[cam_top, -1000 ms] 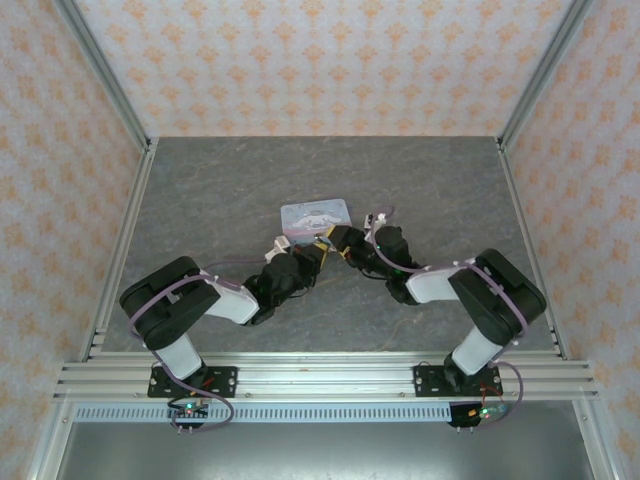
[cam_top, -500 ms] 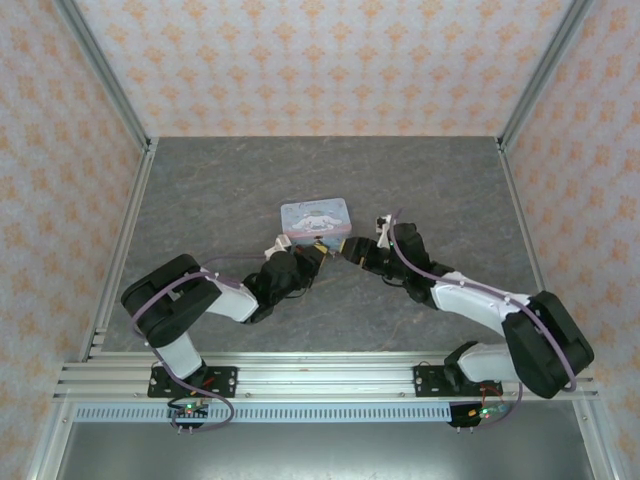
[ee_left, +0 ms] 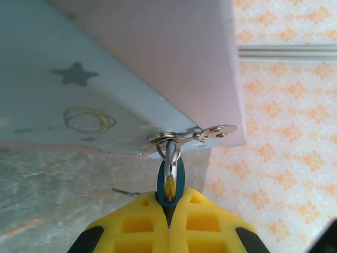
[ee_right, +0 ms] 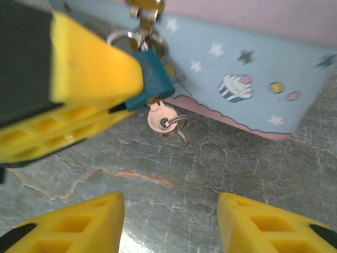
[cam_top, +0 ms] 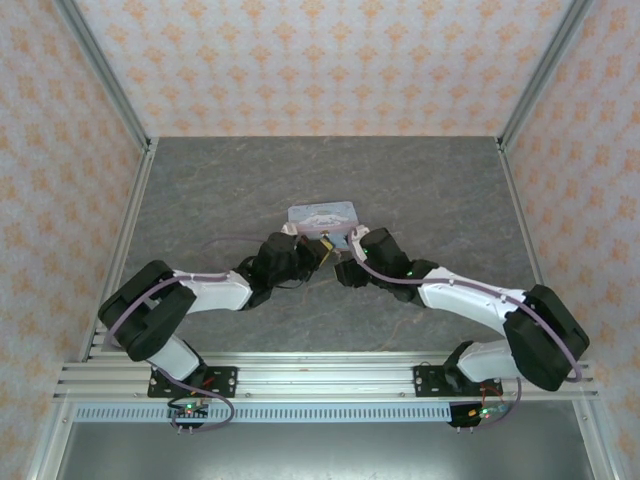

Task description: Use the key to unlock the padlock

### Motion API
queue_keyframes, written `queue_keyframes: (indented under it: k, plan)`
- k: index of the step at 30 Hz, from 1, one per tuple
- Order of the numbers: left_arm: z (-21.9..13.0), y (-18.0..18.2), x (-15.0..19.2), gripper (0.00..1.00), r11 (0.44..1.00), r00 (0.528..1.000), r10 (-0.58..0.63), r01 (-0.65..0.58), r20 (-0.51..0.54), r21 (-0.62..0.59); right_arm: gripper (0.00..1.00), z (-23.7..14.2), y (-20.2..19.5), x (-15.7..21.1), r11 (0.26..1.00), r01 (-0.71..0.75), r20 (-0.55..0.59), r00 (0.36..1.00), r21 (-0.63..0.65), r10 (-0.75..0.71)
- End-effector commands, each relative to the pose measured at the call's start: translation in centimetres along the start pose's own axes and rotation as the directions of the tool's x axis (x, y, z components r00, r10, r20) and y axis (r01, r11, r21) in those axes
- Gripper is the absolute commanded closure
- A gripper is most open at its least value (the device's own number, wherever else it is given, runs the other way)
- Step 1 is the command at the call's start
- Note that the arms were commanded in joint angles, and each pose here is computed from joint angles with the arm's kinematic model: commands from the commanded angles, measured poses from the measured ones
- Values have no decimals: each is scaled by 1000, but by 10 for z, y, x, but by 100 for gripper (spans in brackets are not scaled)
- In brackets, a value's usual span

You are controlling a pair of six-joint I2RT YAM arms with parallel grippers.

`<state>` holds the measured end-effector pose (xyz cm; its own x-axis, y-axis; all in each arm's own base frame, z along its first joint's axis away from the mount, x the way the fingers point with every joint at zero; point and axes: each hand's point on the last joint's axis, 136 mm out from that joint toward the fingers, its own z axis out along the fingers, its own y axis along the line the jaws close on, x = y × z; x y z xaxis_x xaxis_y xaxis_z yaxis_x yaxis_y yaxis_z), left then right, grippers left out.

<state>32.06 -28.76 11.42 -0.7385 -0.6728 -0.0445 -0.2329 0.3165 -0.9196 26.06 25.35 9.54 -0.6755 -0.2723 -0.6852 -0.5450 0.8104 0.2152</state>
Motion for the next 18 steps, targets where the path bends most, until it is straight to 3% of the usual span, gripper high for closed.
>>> queue_keyframes:
  k: [1,18]
  plan:
    - [-5,-15,5,100,999,997,53,-52,-54,9,52,4,3,-10,991,124,19,992,53,-126]
    - [-5,-3,8,100,998,996,57,-58,-71,-19,55,-7,-11,-6,977,153,78,983,147,-166]
